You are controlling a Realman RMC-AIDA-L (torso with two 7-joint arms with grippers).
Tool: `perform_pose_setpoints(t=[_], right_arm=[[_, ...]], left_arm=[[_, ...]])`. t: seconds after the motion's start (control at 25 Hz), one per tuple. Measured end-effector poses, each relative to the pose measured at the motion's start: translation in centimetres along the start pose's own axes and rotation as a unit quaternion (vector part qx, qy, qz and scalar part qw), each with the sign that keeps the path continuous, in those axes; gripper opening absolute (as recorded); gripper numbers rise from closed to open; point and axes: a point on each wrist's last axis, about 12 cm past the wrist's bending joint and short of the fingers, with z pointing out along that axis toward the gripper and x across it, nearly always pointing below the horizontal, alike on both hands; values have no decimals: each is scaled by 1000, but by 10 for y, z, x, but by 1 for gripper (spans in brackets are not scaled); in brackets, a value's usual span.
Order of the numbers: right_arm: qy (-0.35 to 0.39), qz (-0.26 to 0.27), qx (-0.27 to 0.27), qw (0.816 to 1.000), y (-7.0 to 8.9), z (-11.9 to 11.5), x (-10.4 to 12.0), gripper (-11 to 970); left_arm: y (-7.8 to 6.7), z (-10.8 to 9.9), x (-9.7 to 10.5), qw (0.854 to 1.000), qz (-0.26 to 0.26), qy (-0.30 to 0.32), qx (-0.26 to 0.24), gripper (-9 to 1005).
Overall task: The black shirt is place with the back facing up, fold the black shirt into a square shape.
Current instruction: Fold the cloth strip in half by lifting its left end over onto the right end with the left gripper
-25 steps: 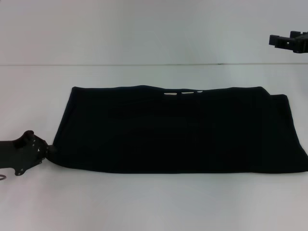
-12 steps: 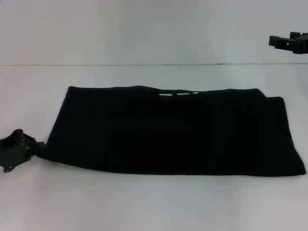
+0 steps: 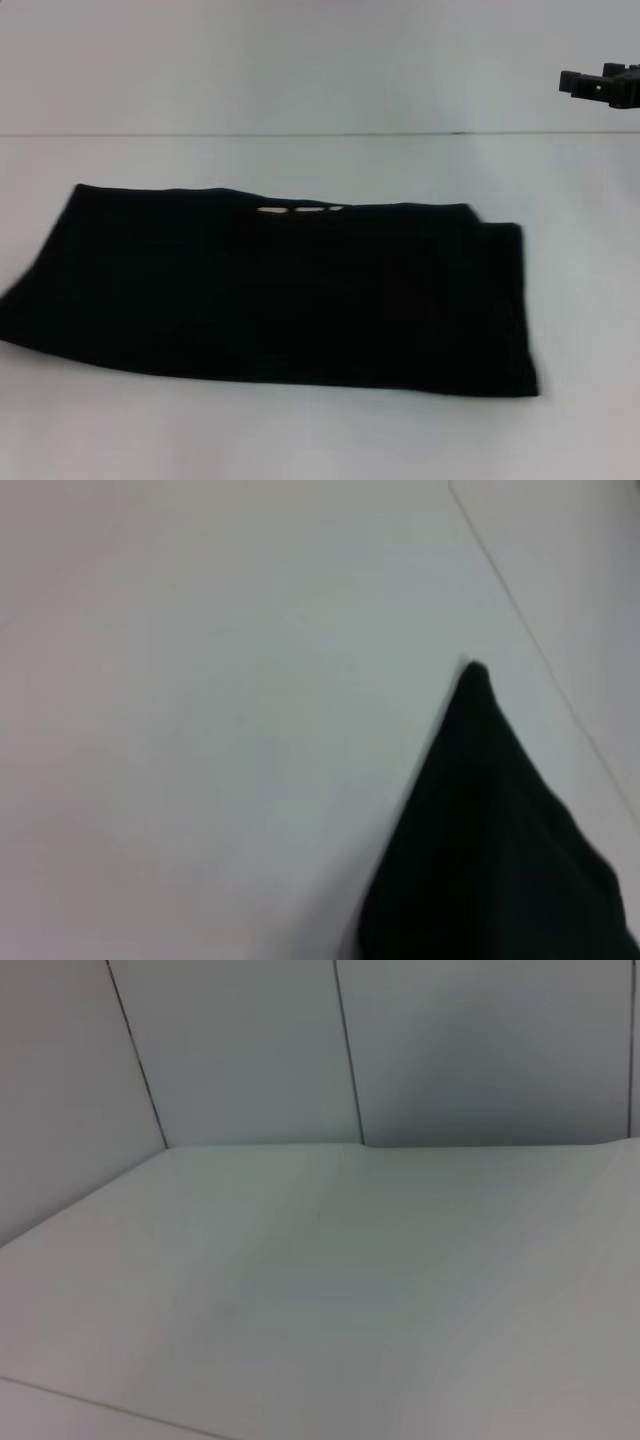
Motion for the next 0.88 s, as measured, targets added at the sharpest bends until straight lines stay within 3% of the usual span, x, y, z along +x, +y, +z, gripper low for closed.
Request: perform_pose_setpoints(t=[0.12, 0.2, 0.36, 0.52, 0.56, 0.6, 0.68, 0.72, 0.76, 0.88], right_arm=[[-3, 5, 0, 1000, 0, 0, 0, 778], [-7, 11, 3, 1000, -1, 0, 2, 778], [-16, 23, 11, 1000, -5, -4, 5, 777], [-31, 38, 29, 998, -14, -14, 10, 777], [-36, 42, 36, 998, -18, -18, 11, 777], [-42, 47, 40, 997, -22, -23, 12, 777], [-53, 56, 51, 996, -31, -34, 14, 777], [-60, 61, 56, 995, -36, -39, 14, 777], [-65, 66, 59, 994, -40, -45, 16, 777], [-75, 76, 65, 992, -48, -59, 21, 777]], left_arm=[[0, -17, -8, 999, 0, -24, 21, 29], [-9, -24, -14, 998, 11, -31, 54, 29], [-57, -19, -22, 984, 63, -1, 166, 29], [-118, 21, -11, 959, 127, 83, 240, 30], [-142, 42, -1, 947, 154, 118, 257, 30], [-151, 49, 4, 942, 163, 131, 262, 30], [-181, 79, 26, 925, 200, 176, 272, 36], [-200, 102, 48, 911, 226, 207, 275, 42], [-201, 104, 50, 911, 227, 209, 275, 48], [-215, 136, 96, 893, 256, 243, 280, 66]])
